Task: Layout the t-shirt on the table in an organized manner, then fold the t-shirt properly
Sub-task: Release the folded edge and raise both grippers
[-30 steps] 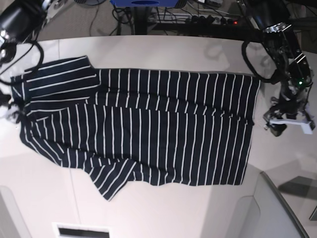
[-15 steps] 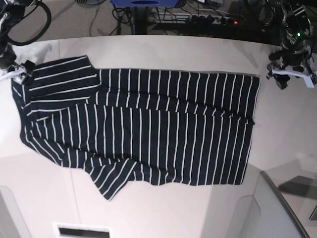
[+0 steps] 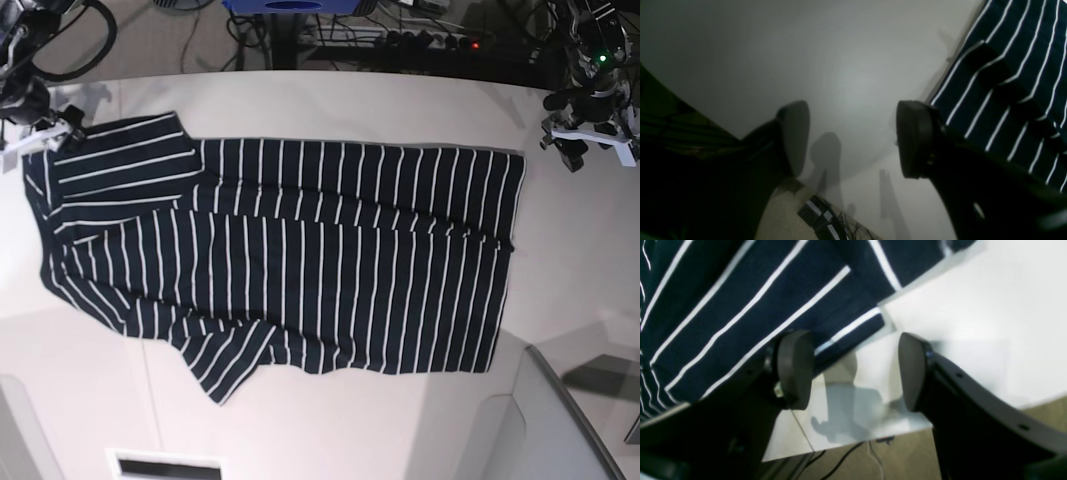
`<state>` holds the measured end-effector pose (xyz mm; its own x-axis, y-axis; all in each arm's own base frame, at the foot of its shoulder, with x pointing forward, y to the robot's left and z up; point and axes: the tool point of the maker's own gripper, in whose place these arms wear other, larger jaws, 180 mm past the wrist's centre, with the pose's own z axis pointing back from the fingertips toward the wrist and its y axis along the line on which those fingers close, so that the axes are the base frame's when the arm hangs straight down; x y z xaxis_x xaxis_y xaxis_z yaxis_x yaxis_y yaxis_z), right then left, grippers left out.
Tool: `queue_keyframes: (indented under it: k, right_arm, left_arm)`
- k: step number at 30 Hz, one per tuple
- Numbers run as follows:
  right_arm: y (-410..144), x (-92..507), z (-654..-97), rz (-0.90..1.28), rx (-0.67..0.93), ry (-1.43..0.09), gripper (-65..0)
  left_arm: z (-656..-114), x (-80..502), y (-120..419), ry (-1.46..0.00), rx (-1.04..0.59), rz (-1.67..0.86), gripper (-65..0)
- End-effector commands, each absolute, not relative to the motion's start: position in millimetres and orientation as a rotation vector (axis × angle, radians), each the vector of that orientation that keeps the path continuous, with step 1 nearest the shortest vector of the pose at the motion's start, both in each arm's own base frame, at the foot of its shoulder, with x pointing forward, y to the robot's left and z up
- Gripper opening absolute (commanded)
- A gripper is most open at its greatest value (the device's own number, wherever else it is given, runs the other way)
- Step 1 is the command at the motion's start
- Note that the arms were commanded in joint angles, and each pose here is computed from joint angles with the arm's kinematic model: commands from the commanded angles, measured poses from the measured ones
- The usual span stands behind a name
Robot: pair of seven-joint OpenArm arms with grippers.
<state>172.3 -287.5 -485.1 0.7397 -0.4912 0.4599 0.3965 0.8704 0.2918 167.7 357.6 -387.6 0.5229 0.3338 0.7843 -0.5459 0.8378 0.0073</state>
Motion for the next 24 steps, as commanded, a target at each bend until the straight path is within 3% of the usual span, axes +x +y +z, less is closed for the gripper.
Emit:
queue_keyframes:
  k: [1,3,5,10,24]
  right_arm:
    - [-298,182,-475,-0.464,0.169,-0.600,-28.7]
    - [-295,181,-478,-0.445,0.186,-0.594,-29.3]
    - [-296,180,-479,-0.445,0.187,-0.591,-34.1]
    - [-296,182,-477,-0.442,0.185,-0.593,-61.8]
    - [-298,215,-433,-0.341,0.146,-0.608,-63.8]
  left_arm:
    - [-377,168,363,-0.906,0.288,0.519,-25.3]
    - [-378,167,363,-0.902,0.288,0.517,-25.3]
    - [-378,165,363,-0.898,0.290,0.518,-25.3]
    - [-379,166,362,-0.898,0.287,0.516,-25.3]
    - [-395,159,363,-0.856,0.282,0.535,-25.3]
